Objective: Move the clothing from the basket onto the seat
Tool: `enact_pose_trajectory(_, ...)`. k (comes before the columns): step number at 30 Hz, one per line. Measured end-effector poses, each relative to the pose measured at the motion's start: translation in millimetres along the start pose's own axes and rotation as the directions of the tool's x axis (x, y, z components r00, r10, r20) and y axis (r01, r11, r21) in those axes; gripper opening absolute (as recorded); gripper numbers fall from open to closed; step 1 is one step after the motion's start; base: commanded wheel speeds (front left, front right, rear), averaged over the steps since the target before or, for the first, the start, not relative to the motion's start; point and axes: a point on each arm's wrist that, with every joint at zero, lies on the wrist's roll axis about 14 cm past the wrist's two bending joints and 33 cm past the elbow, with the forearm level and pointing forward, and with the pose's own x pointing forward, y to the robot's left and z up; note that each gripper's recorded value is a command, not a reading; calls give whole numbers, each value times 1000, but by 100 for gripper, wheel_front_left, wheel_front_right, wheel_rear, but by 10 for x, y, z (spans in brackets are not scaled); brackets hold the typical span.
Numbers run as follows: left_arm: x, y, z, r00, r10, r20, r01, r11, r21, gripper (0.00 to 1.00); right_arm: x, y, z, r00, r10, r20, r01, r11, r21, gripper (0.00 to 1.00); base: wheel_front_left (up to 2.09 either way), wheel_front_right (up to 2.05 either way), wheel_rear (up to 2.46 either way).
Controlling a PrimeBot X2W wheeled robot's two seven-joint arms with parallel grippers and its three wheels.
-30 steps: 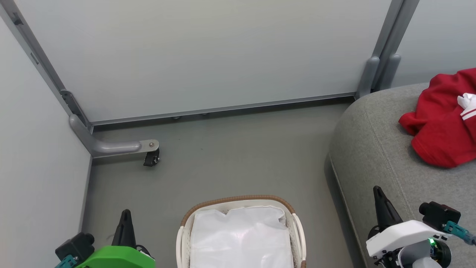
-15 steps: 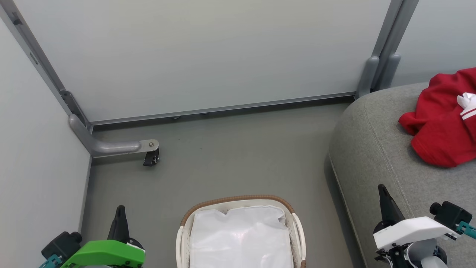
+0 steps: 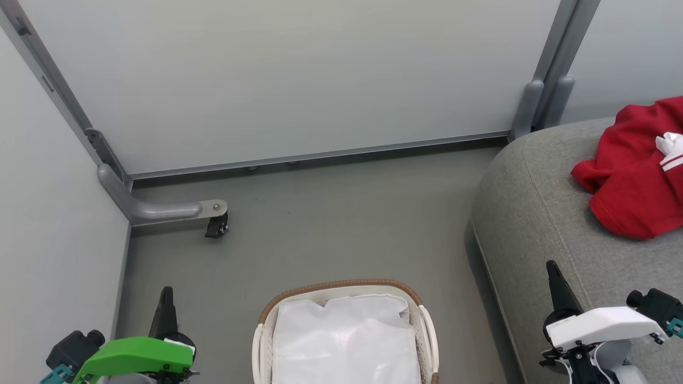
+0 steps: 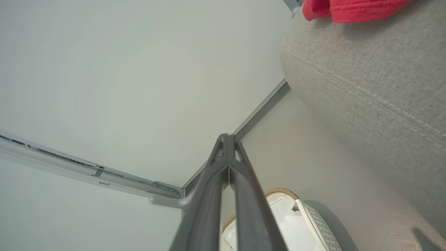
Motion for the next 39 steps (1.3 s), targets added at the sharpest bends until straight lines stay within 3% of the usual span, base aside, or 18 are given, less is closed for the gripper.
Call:
enact_pose_trajectory(18, 50, -79, 108, 1000, -26, 11, 27, 984, -174, 0, 22, 20, 60, 1000, 4, 2, -4, 982, 189, 0, 0, 0, 0)
enact_pose_trajectory(39, 94, -180, 228, 997, -70, 29, 75, 935, -347, 0, 49, 75, 130, 1000, 27, 5, -27, 926, 376, 0, 0, 0, 0)
